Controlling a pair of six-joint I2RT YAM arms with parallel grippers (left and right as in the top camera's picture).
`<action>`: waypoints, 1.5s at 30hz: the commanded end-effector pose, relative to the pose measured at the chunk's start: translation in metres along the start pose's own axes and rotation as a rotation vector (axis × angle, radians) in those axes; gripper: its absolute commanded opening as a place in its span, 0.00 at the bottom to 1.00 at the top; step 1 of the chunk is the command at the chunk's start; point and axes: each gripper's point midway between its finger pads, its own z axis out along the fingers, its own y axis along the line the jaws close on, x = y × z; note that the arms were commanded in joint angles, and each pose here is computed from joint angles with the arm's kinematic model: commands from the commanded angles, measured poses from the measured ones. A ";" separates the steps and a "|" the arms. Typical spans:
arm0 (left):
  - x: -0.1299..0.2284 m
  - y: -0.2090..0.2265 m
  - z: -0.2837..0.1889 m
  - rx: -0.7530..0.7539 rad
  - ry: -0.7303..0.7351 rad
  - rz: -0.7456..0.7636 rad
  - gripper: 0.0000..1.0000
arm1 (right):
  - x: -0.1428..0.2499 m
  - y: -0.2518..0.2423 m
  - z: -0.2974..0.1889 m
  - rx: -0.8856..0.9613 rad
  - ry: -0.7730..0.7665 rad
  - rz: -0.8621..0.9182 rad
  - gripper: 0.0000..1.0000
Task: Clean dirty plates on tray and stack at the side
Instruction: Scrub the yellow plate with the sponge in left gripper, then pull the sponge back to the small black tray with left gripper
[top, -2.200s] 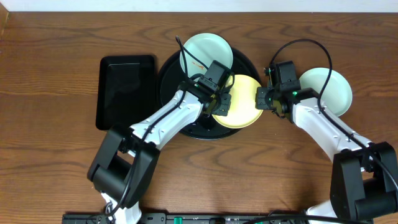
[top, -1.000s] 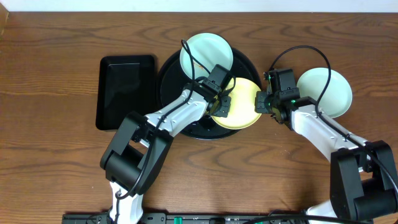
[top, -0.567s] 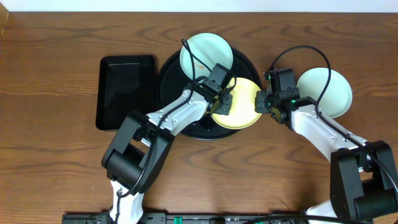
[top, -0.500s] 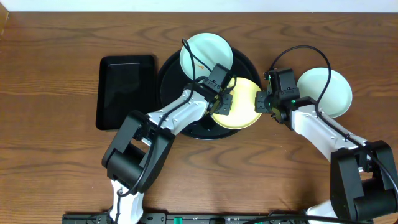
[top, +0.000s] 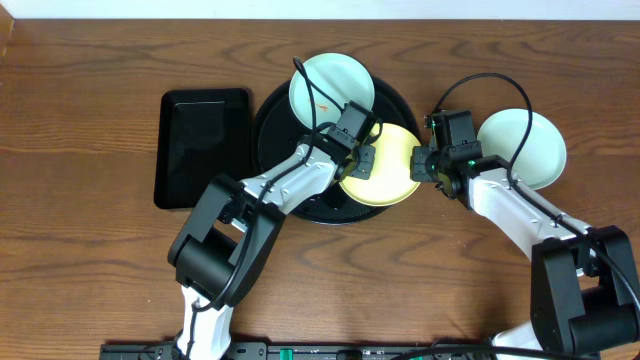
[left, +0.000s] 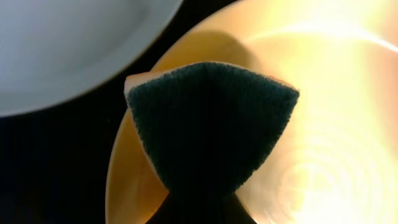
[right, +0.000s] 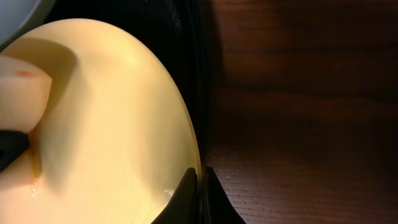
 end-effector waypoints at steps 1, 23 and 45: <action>0.011 0.018 0.020 -0.078 0.020 0.025 0.08 | 0.007 0.001 0.003 0.006 0.018 -0.020 0.01; -0.140 0.008 -0.125 -0.157 -0.572 0.093 0.08 | 0.009 0.000 0.003 0.009 0.026 -0.021 0.01; 0.007 0.183 -0.266 -0.360 -0.114 -0.406 0.08 | -0.085 0.068 -0.110 0.222 -0.276 -0.455 0.01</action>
